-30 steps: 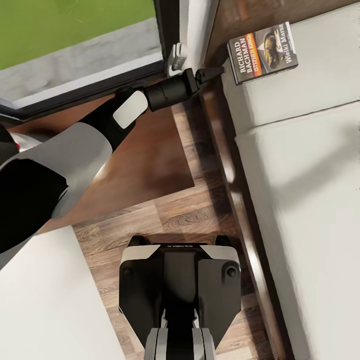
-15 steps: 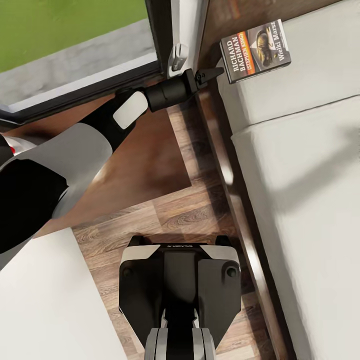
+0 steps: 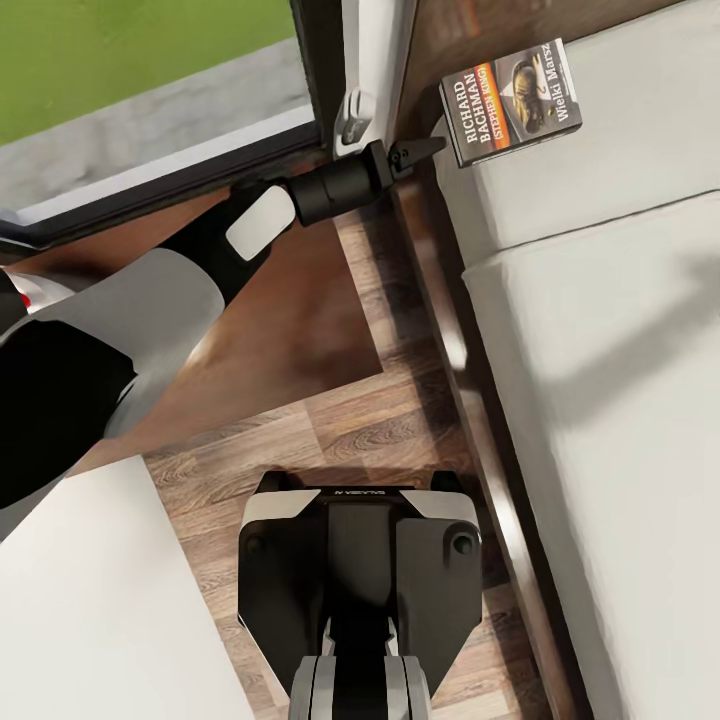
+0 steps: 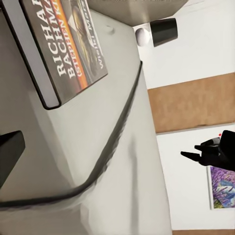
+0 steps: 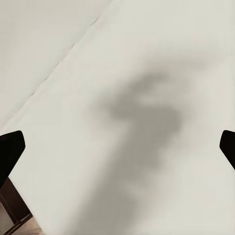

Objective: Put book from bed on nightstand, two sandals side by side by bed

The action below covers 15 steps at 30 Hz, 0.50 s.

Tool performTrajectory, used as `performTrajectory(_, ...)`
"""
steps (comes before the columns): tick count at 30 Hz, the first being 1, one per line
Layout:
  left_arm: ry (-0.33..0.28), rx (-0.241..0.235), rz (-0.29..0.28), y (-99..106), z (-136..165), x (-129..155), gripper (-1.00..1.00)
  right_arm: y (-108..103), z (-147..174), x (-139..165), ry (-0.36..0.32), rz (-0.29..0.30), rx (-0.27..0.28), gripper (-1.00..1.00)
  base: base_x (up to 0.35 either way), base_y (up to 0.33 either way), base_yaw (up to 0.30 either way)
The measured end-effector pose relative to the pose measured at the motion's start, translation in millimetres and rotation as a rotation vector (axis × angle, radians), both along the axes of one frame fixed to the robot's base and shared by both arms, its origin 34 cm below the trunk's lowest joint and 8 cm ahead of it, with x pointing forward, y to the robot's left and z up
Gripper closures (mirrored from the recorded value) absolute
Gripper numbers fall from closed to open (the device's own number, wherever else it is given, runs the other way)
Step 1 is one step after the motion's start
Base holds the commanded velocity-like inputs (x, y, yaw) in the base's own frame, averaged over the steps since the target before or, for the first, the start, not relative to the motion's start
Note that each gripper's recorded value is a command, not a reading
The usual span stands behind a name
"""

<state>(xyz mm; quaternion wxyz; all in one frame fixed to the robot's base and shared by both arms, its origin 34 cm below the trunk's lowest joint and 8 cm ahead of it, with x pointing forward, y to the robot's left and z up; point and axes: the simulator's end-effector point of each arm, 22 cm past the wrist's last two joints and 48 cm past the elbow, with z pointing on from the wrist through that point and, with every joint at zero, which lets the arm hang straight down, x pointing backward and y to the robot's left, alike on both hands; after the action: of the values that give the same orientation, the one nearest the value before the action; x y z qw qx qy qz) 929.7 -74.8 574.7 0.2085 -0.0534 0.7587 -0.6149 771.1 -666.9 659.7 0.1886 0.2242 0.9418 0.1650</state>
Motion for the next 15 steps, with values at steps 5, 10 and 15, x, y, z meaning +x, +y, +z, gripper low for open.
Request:
performTrajectory(5, 0.001, 0.0, 0.002, 0.6, -1.2, -1.0, -1.0, 1.2, -1.3, 0.0, 0.0, 0.0, 0.003, -1.0, 0.0, 0.0, -0.002)
performTrajectory(10, 0.002, 0.0, 0.003, 0.8, -1.8, -1.6, -1.0, 2.4, -2.7, -0.2, 0.0, 0.0, 0.007, -1.0, 0.0, 0.0, -0.001)
performTrajectory(15, 0.002, 0.0, 0.004, 1.0, -2.0, -1.7, -1.0, 3.9, -4.6, -0.7, 0.0, 0.0, 0.01, -1.0, 0.0, 0.0, 0.0)
